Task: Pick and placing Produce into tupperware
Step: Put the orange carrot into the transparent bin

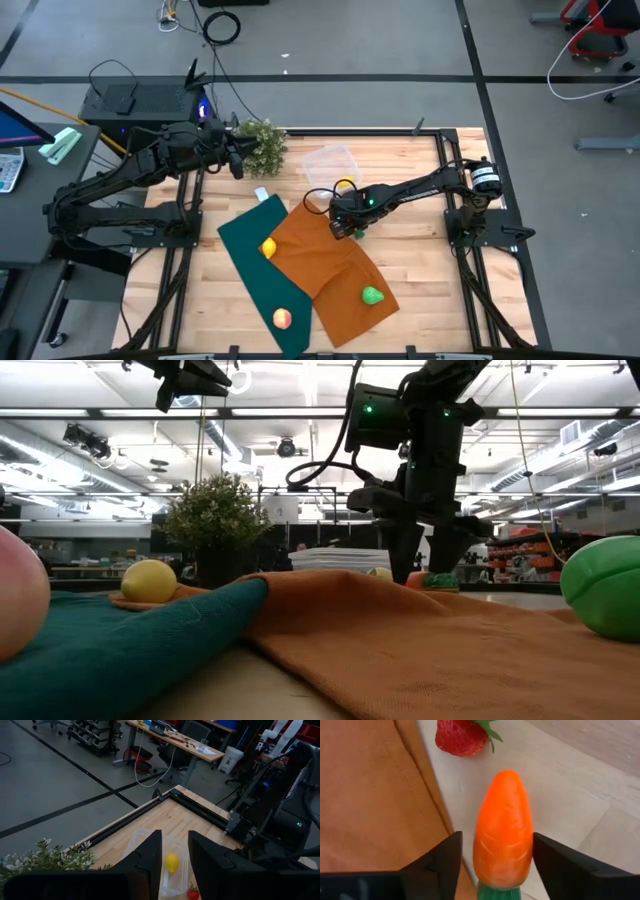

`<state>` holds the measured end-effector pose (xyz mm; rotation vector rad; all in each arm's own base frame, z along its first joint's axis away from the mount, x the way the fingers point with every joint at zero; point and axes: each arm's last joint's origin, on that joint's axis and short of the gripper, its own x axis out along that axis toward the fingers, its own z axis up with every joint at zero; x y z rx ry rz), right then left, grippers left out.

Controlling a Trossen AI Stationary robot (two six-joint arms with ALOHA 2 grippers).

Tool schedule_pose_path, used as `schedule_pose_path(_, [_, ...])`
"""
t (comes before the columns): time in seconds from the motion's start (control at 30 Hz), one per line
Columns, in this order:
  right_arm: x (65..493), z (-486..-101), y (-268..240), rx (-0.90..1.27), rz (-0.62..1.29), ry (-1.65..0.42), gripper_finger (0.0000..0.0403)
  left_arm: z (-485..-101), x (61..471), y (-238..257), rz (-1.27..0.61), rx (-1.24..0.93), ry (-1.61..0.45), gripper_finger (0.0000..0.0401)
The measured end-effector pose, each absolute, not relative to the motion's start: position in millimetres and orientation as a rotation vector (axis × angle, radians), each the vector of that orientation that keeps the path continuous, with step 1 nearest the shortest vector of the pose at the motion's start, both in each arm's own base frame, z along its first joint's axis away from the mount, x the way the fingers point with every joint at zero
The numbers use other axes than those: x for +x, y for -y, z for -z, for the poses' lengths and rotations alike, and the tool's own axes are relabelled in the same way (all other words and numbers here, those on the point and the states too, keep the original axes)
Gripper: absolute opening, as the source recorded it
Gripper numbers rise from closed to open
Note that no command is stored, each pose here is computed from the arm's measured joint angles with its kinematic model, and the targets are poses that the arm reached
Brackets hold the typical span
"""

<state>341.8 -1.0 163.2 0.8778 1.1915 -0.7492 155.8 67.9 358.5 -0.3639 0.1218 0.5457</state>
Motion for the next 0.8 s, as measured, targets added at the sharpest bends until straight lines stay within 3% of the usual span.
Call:
schedule_pose_path(0.33, [342,-164,1,0.886,0.74,-1.197,0.0134,-359,156,-68,-0.546,-0.364,-0.122,0.0103])
schedule_pose_path(0.8, [344,-176,-1,0.893,0.714,-1.238,0.0128,-359,156,-68,-0.546,-0.364,-0.121,0.0103])
